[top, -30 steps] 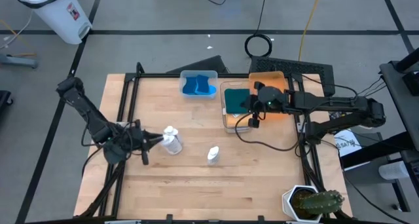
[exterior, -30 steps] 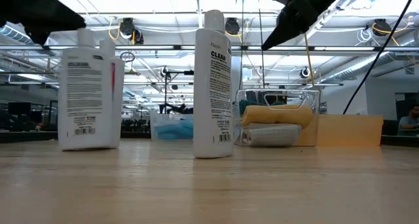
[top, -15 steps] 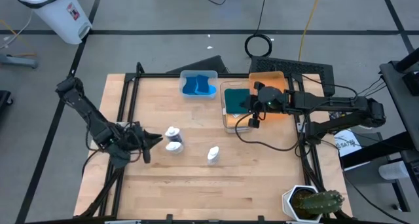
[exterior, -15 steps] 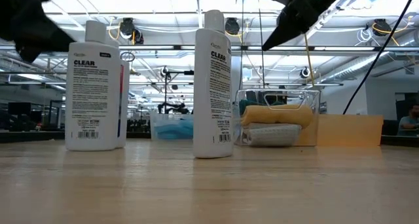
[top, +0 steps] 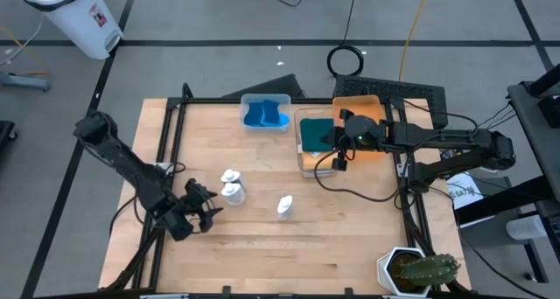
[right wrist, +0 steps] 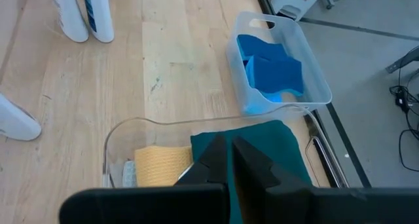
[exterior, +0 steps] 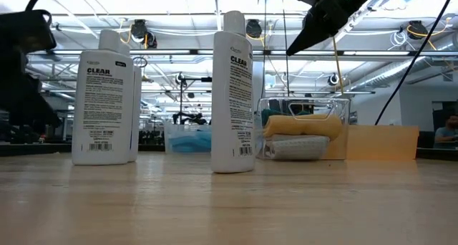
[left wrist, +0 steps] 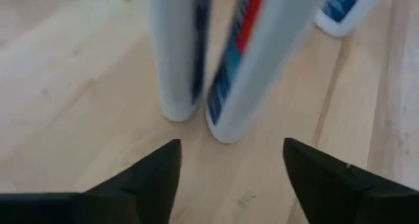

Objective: Pick & Place Kitchen Items
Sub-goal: Put the white plastic restorer bottle into the orange bin

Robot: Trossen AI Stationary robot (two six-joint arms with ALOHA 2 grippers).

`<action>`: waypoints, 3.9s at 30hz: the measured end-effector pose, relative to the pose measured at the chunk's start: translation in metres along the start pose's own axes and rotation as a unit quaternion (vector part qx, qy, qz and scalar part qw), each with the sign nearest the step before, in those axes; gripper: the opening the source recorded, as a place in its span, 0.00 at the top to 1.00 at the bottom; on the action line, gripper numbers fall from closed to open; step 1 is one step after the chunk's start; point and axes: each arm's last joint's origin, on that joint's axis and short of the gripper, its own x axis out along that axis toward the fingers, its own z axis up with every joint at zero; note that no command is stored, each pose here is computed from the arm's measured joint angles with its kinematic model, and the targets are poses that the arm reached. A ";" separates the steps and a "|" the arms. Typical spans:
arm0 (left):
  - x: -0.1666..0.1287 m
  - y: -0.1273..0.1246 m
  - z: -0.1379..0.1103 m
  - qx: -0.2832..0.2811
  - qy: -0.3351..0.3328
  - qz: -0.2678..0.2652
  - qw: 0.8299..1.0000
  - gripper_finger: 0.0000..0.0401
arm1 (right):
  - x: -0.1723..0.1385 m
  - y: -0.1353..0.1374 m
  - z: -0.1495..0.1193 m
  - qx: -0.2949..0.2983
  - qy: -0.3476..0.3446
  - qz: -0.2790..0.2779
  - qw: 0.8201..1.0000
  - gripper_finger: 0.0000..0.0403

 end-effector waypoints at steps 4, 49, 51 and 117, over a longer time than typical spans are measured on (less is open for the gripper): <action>0.012 -0.010 -0.007 0.031 -0.022 0.003 0.999 0.25 | 0.000 0.000 0.000 0.004 0.000 0.000 1.000 1.00; 0.072 -0.037 0.121 0.126 -0.103 -0.082 0.983 0.77 | 0.005 0.023 0.023 0.009 -0.197 0.091 0.976 0.73; 0.074 -0.033 0.131 0.136 -0.103 -0.087 0.982 0.77 | -0.001 0.026 0.031 0.012 -0.211 0.098 0.972 0.62; 0.105 0.000 0.055 0.085 -0.063 -0.092 0.990 0.15 | 0.036 0.053 0.041 -0.011 -0.153 0.136 0.979 0.37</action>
